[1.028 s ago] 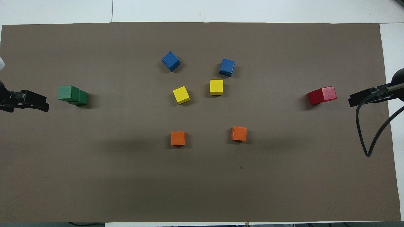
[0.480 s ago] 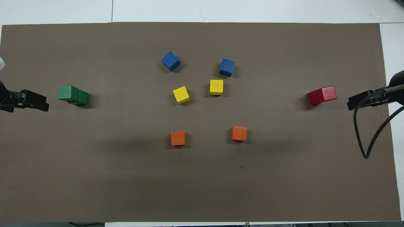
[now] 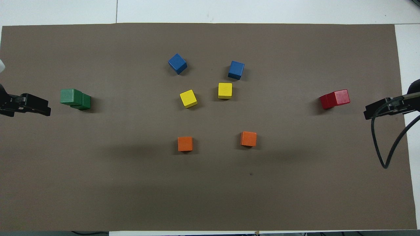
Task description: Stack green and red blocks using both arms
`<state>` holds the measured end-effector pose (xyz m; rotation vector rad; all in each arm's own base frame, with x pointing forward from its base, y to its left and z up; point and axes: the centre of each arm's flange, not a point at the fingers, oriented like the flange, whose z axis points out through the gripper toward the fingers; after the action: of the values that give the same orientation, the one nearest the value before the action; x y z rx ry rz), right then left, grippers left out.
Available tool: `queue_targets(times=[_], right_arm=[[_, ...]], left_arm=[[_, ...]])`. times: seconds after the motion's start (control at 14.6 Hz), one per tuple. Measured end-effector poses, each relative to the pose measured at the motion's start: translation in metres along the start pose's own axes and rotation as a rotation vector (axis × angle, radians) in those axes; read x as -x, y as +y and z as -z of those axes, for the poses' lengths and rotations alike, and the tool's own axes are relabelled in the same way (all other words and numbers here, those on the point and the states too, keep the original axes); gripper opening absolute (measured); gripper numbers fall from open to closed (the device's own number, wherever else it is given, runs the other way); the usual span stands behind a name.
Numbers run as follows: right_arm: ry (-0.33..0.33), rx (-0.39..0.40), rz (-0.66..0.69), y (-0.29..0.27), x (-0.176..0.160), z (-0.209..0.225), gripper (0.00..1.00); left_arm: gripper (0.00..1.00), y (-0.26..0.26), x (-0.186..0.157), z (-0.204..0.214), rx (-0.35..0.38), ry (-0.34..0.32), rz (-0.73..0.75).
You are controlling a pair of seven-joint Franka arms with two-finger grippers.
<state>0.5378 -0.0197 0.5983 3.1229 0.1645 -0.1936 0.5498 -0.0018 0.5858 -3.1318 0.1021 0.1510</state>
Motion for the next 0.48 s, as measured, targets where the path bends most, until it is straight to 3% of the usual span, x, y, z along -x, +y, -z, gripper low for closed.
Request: queue_targets(times=[0.48], right_arm=[[0.02, 0.004, -0.013, -0.0001, -0.002, 0.0024, 1.0]], left_arm=[[1.0, -0.0001, 0.0, 0.0, 0.0, 0.0, 0.0]])
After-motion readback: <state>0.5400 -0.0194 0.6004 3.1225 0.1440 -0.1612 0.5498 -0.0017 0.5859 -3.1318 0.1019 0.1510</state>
